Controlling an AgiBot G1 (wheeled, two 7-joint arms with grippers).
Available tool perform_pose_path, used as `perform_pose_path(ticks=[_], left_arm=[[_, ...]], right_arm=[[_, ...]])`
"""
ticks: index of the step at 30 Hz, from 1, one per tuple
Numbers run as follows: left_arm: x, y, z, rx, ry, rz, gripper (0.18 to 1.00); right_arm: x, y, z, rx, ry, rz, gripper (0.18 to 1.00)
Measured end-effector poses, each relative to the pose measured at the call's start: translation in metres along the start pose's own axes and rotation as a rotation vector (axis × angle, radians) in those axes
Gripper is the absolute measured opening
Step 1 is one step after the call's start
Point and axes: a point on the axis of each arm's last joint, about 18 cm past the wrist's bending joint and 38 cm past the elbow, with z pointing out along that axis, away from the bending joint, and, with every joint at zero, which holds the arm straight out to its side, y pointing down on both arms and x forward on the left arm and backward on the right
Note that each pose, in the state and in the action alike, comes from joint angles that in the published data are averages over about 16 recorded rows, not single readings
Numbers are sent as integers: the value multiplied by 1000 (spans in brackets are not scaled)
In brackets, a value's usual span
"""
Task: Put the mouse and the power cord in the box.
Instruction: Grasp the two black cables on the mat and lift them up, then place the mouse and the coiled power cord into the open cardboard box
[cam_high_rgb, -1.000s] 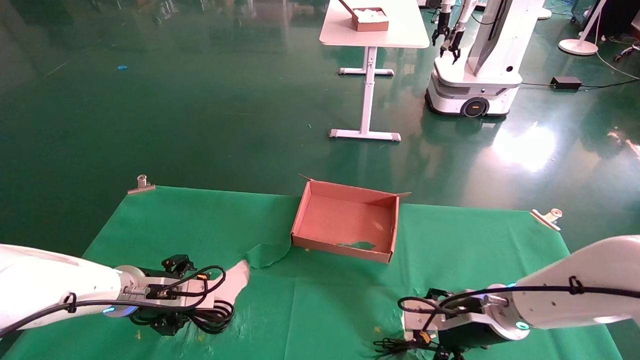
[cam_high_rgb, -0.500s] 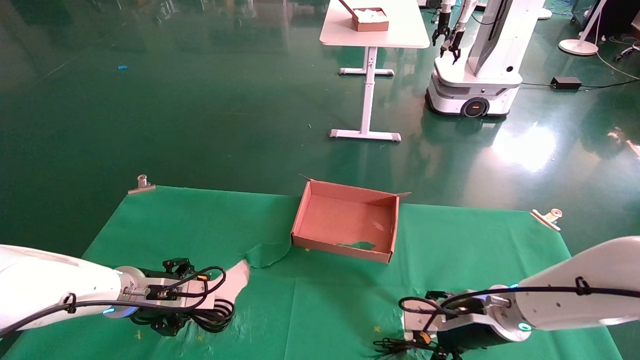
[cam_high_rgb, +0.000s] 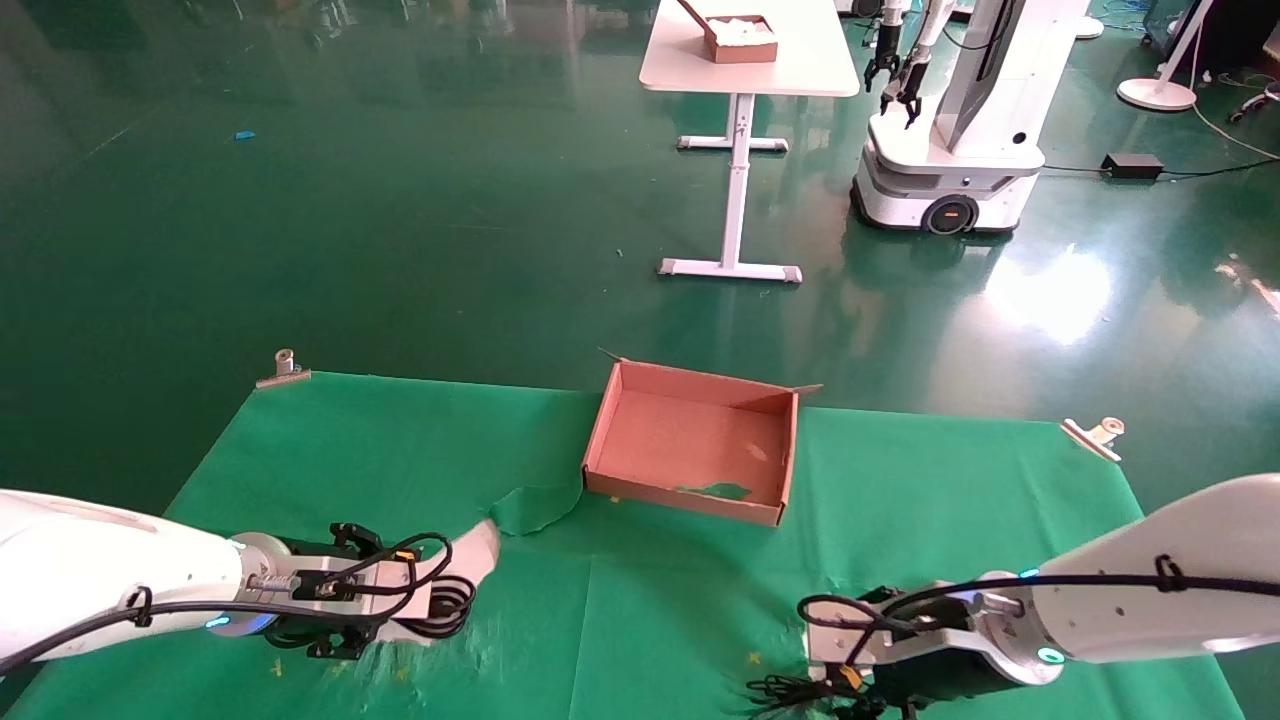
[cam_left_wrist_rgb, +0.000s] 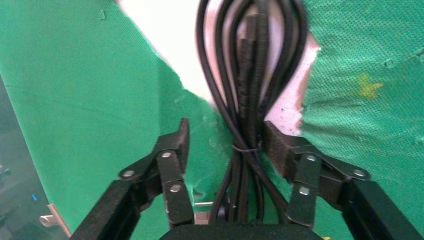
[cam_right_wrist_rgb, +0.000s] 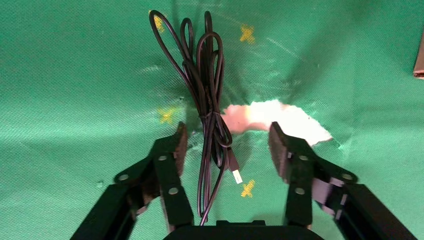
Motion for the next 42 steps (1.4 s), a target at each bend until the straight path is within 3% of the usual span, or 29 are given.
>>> perform_pose_path(ticks=[11, 17, 26, 32, 42], left_arm=[[0, 0, 0, -1, -1, 0, 405], [-1, 1, -1, -1, -4, 0, 316], [-26, -10, -22, 62, -62, -2, 274], [-64, -50, -42, 177, -162, 26, 271], [-112, -167, -41, 373, -338, 154, 270]], right_arm=[[0, 0, 0, 2, -1, 0, 453], [0, 0, -1, 4, 0, 1, 339], [25, -6, -24, 30, 80, 8, 240], [60, -5, -65, 43, 203, 22, 223], [104, 17, -158, 3, 400, 61, 221]])
